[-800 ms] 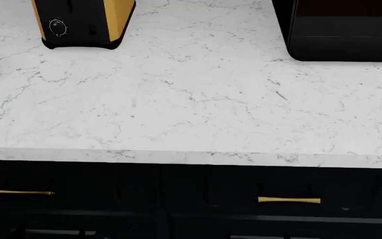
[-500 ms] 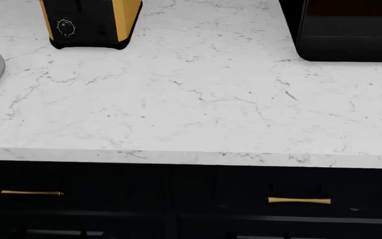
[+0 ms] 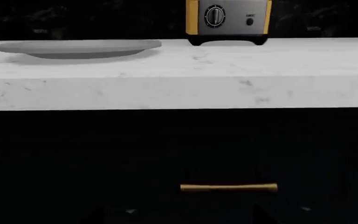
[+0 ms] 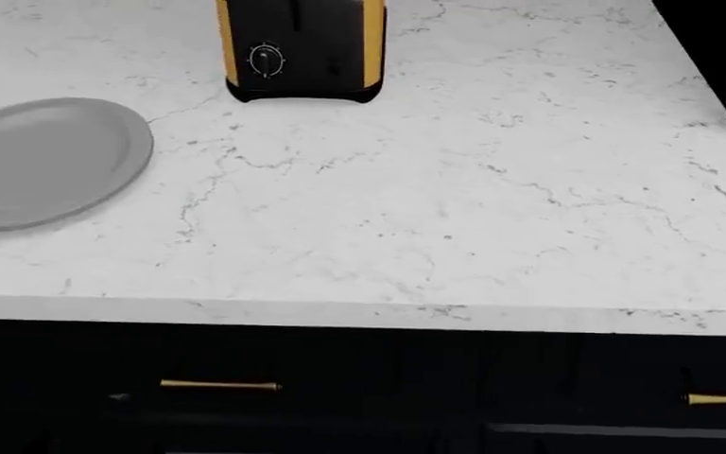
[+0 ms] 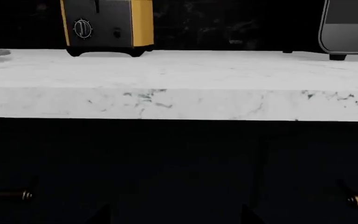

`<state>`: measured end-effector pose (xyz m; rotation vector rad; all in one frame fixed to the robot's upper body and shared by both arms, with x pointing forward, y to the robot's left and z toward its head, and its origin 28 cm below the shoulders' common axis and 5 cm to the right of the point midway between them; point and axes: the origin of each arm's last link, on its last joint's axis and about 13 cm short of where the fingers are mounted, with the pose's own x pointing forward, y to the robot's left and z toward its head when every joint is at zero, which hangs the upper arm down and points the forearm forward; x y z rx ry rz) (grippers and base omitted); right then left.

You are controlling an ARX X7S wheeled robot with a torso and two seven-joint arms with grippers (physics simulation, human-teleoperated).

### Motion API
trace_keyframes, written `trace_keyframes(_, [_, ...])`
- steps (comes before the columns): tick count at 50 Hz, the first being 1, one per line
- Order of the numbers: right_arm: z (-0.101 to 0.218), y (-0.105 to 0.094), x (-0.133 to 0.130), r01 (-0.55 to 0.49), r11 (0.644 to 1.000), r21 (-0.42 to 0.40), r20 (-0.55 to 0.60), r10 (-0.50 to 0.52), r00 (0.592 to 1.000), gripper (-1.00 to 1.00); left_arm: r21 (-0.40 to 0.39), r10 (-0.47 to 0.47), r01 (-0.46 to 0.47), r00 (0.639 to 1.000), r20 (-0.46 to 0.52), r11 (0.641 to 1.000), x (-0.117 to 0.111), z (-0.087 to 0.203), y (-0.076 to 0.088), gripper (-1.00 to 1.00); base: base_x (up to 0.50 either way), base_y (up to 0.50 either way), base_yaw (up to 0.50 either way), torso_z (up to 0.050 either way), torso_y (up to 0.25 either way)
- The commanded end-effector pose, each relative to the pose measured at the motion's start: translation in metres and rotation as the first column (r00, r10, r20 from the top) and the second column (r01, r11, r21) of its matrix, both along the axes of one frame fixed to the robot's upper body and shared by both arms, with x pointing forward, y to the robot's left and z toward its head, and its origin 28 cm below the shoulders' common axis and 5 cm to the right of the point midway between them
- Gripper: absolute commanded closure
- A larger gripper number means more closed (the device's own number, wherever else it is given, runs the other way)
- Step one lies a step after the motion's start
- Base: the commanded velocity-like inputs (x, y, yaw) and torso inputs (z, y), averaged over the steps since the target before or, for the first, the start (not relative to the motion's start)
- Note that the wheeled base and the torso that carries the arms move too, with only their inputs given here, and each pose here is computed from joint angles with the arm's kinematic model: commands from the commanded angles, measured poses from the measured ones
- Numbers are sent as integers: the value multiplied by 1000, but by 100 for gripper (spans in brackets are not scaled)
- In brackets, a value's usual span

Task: Place the toasted item on a plate.

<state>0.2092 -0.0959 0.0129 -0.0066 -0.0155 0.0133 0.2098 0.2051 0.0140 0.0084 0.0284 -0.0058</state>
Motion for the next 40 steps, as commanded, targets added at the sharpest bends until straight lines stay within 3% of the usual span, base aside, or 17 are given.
trace_keyframes(1, [0, 1, -1, -5, 1000, 3, -1, 5, 1000, -100, -8, -1, 1, 1000, 0, 1000, 0, 1, 0, -100, 16, 500, 0, 0, 0])
trace_keyframes(21, [0, 1, 0, 5, 1000, 18, -5, -5, 1000, -100, -8, 4, -4, 1000, -5, 1000, -2, 2, 1, -100, 1, 500, 0, 0, 0])
trace_keyframes(29, [0, 0, 0, 15, 1000, 22, -8, -15, 1000, -100, 7, 2, -2, 1000, 0, 1000, -2, 3, 1, -100, 0, 32, 0, 0, 0])
trace_keyframes(40, [1, 1, 0, 8, 1000, 22, -11, -8, 1000, -100, 9, -3, 3, 1000, -6, 1000, -3, 2, 2, -100, 0, 0, 0, 50, 0])
